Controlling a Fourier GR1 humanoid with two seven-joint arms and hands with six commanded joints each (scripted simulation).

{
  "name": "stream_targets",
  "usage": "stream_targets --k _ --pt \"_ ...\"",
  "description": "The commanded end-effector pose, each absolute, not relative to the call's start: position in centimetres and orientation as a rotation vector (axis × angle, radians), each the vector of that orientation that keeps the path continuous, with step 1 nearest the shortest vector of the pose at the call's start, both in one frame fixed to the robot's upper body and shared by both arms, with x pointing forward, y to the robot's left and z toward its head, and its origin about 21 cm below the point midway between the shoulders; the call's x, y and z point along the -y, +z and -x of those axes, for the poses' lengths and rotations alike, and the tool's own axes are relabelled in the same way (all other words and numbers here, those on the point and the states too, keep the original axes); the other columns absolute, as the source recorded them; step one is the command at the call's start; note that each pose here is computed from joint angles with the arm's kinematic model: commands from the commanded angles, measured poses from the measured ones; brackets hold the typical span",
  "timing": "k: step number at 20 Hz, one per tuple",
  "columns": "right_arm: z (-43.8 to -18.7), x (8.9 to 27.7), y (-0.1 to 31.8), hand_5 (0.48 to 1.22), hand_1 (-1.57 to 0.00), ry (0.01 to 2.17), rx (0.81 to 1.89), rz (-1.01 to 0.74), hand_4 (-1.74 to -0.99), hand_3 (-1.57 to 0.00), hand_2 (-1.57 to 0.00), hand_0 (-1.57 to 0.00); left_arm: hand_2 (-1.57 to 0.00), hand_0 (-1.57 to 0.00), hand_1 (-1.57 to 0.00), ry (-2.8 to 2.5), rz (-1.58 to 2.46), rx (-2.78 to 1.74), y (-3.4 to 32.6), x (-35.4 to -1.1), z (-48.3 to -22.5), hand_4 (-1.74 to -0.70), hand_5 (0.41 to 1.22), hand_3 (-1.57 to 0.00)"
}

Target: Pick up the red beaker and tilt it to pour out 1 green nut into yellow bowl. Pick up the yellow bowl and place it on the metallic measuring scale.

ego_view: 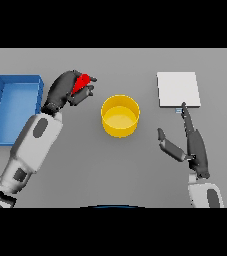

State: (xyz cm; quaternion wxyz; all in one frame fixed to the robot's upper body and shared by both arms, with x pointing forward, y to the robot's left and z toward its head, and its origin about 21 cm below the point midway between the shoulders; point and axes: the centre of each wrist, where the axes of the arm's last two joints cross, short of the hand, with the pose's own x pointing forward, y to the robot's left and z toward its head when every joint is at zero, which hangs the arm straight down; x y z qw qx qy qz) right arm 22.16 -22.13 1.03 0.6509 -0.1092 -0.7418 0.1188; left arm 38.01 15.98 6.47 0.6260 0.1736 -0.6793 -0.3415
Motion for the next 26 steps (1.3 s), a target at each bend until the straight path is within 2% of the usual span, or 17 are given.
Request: stream_targets --k 1,5,10,12,13,15,17,21,26 --pt "-22.4 22.0 1.1 0.683 0.00 0.261 1.675 0.246 -1.254 0.00 0.00 0.00 -1.57 -1.57 -1.57 -0.847 -0.444 1.548 6.8 -15.7 -38.2 -1.74 1.128 -1.57" --pt "-22.4 22.0 1.2 0.690 0.00 0.272 1.679 0.234 -1.256 0.00 0.00 0.00 -1.57 -1.57 -1.57 -1.146 -0.664 1.492 7.7 -13.2 -38.6 -1.74 1.127 -1.57" --pt "-22.0 21.8 1.1 0.704 0.00 0.269 1.675 0.223 -1.274 0.00 0.00 0.00 -1.57 -1.57 -1.57 -1.430 -0.847 1.448 8.6 -12.0 -39.2 -1.74 1.190 -1.57" --pt "-22.1 21.7 1.3 0.705 0.00 0.262 1.680 0.225 -1.284 0.00 0.00 0.00 -1.57 -1.57 -1.57 -1.552 -0.886 1.429 9.2 -11.8 -39.4 -1.65 1.201 -1.57" --pt "-22.2 21.8 1.2 0.702 0.00 0.257 1.672 0.218 -1.283 0.00 0.00 0.00 -1.57 -1.57 -1.57 -1.608 -0.913 1.416 9.4 -11.4 -39.4 -1.67 1.205 -1.57" --pt "-22.0 22.3 0.9 0.690 0.00 0.232 1.679 0.204 -1.287 0.00 0.00 0.00 -1.57 -1.57 -1.57 -1.743 -0.962 1.352 10.4 -10.7 -39.7 -1.69 1.211 -1.39" --pt "-22.1 22.1 0.6 0.678 0.00 0.222 1.686 0.203 -1.292 0.00 0.00 0.00 -1.57 -1.57 -1.57 -1.859 -0.984 1.324 10.7 -9.7 -39.7 -1.70 1.215 -1.28" --pt "-22.0 21.8 0.7 0.653 0.00 0.179 1.691 0.176 -1.294 0.00 0.00 0.00 -1.57 -1.57 -1.57 -2.113 -1.032 1.261 10.7 -8.0 -40.0 -1.72 1.218 -1.45" --pt "-22.0 21.5 0.4 0.631 0.00 0.176 1.688 0.195 -1.293 0.00 0.00 0.00 -1.57 -1.57 -1.57 -2.328 -1.150 1.108 10.3 -6.8 -39.9 -1.74 1.220 -1.53"
